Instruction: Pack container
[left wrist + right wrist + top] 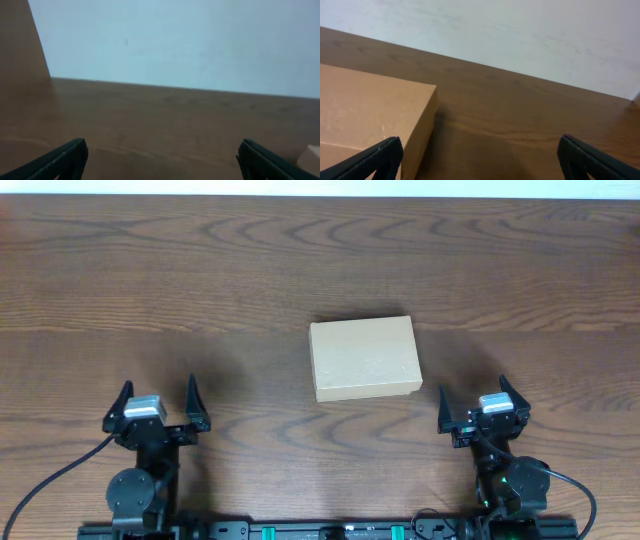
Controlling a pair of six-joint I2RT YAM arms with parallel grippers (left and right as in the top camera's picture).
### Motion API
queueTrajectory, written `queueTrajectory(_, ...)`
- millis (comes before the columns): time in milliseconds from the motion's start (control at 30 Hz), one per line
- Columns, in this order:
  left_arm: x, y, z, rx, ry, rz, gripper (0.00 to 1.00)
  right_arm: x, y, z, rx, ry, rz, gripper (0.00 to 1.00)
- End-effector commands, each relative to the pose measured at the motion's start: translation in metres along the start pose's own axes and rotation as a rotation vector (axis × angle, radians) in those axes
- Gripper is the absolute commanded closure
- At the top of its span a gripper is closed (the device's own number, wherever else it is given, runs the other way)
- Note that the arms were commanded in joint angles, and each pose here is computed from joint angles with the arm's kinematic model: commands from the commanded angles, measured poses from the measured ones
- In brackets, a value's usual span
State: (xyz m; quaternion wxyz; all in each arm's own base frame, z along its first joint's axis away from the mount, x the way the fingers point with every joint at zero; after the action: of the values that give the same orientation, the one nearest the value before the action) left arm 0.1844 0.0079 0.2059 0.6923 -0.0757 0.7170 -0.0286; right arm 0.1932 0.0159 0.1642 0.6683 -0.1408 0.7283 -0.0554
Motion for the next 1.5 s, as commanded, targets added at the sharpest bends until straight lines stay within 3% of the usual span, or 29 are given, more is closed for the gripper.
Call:
queueTrajectory(0,0.018,0.002,0.004,-0.002,0.035,-0.002,0.05,0.003,-0.002,0.0,0.015,0.006,0.015,0.01)
queueTrajectory(300,0.062,0.004,0.01,0.011,0.152,-0.012,0.05,0.003,-0.002,0.0,0.015,0.006,0.015,0.01)
queueTrajectory(1467,0.061,0.004,0.01,0.006,0.151,-0.076,0.05,0.003,-0.002,0.0,0.015,0.006,0.015,0.01)
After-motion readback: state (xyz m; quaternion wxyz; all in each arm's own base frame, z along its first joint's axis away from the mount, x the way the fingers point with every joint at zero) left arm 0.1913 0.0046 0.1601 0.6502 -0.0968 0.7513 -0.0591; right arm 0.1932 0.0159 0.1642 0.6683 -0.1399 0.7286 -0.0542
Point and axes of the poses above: each gripper's point midway between its finger pads, its own z axis out along the fingers, its own y axis along the line the jaws close on, x = y × z, the point moved 5 cm from there along -z, back along the fingers, and after that the axes turned 6 degrees about -z, right-handed, at the moved point
